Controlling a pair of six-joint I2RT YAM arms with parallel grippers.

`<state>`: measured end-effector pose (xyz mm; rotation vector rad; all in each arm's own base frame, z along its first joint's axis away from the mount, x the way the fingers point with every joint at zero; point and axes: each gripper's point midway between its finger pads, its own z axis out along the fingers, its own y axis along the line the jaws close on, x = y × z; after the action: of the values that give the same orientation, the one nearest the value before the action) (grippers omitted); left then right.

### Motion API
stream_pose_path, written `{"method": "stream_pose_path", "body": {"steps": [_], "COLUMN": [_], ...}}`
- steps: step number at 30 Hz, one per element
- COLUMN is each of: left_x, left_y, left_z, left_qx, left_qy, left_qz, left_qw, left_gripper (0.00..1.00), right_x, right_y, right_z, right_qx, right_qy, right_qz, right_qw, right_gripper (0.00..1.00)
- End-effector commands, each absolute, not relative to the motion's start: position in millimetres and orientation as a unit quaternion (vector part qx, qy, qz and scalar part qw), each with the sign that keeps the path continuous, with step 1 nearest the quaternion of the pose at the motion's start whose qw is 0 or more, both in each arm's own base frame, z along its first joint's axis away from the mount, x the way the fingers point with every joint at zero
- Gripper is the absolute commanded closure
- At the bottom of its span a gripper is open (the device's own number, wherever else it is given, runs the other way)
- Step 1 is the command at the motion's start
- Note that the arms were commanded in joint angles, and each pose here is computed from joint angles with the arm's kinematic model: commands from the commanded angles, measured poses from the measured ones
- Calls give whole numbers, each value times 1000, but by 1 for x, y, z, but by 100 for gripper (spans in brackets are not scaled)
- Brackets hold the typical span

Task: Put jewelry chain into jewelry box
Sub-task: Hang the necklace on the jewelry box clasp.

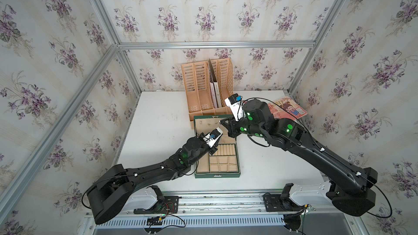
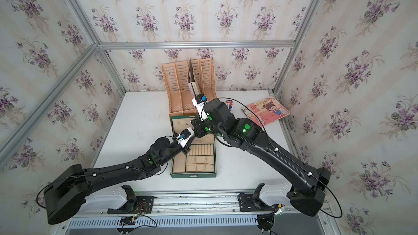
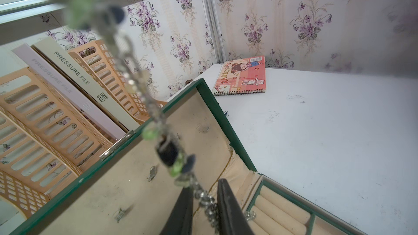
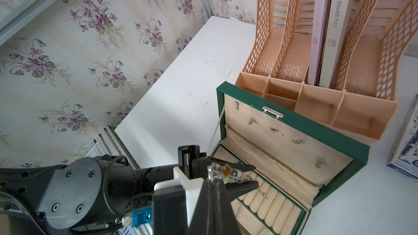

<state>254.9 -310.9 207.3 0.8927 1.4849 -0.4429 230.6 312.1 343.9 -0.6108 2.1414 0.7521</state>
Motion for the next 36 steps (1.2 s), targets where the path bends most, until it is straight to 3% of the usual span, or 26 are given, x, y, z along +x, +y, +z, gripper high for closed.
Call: {"method": "stream_pose_path", "body": {"steps": [1, 7, 14, 22, 29, 36], "left_x": [254, 252, 255, 265, 277, 291], "left_y": [-312, -312, -298, -253, -221, -205], "left_z": [217, 214, 208, 197, 187, 180], "left_qx": [385, 390, 369, 310, 260, 215], "left_qy": [634, 635, 662, 727, 775, 800], "left_qz": [-201, -200, -183, -104, -37, -30], "left_qw": [640, 636, 626, 603, 575, 559], "left_gripper": [81, 100, 100, 100, 100, 100], "right_x": [231, 232, 238, 252, 280, 303], "right_y": [314, 314, 311, 315, 315, 310], "right_z": [349, 349, 345, 323, 293, 273], "right_qx": [-242, -242, -232, -210, -156, -118], "right_qy": [835, 836, 835, 834, 835, 827], "right_qz": [301, 297, 288, 284, 284, 277], "right_qw": [392, 392, 408, 423, 445, 475], "right_gripper": [100, 100, 100, 100, 100, 100]}}
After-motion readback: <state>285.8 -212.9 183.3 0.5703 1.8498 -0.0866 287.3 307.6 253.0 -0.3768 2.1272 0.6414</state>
